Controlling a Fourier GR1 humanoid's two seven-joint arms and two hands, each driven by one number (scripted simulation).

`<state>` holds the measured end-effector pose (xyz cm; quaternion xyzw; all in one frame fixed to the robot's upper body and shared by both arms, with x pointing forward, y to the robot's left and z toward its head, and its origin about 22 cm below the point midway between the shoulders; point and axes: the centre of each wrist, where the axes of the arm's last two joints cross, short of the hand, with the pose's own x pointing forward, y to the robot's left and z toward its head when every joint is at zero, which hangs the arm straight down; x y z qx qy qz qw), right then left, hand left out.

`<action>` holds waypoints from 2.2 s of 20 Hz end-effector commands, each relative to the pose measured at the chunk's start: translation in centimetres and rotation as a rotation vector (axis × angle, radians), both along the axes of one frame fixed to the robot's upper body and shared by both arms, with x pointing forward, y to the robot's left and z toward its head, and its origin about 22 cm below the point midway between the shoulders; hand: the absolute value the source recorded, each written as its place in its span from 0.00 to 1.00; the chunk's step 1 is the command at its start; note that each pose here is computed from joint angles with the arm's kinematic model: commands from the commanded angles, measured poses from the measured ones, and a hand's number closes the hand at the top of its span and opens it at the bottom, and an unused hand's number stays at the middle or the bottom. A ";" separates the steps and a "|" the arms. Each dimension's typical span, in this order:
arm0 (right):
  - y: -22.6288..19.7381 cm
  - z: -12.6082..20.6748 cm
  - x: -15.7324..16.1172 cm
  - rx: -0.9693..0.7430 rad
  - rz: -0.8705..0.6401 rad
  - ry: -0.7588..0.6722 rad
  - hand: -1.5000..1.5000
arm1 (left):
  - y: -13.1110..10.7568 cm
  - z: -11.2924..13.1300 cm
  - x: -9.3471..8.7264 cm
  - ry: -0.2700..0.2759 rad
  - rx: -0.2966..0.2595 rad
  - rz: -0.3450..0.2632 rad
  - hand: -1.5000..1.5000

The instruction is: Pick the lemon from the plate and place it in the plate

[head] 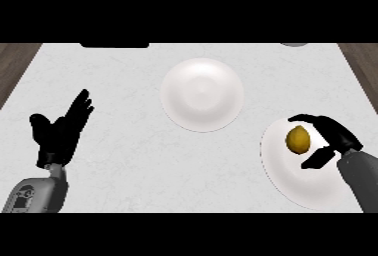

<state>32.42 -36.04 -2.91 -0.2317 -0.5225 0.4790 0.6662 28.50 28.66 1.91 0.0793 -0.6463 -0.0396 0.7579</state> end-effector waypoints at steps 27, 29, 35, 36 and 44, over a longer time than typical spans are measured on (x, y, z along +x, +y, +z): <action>34.3 10.3 -0.9 0.114 0.198 -0.706 1.00 | -2.8 0.8 1.8 0.001 -0.013 -0.087 0.50; 35.5 11.2 -1.4 0.106 0.109 -0.739 1.00 | -1.7 0.4 1.7 0.024 0.006 -0.068 0.50; 37.5 10.7 -2.3 0.150 -0.107 -0.711 1.00 | -0.3 0.7 1.5 0.005 0.014 -0.045 0.50; 38.5 13.8 -0.9 0.143 -0.124 -0.717 1.00 | -2.1 0.2 1.2 -0.016 0.009 -0.056 0.50; 34.9 9.3 3.0 0.149 -0.249 -0.694 1.00 | 0.1 0.1 0.1 -0.009 -0.001 -0.026 0.50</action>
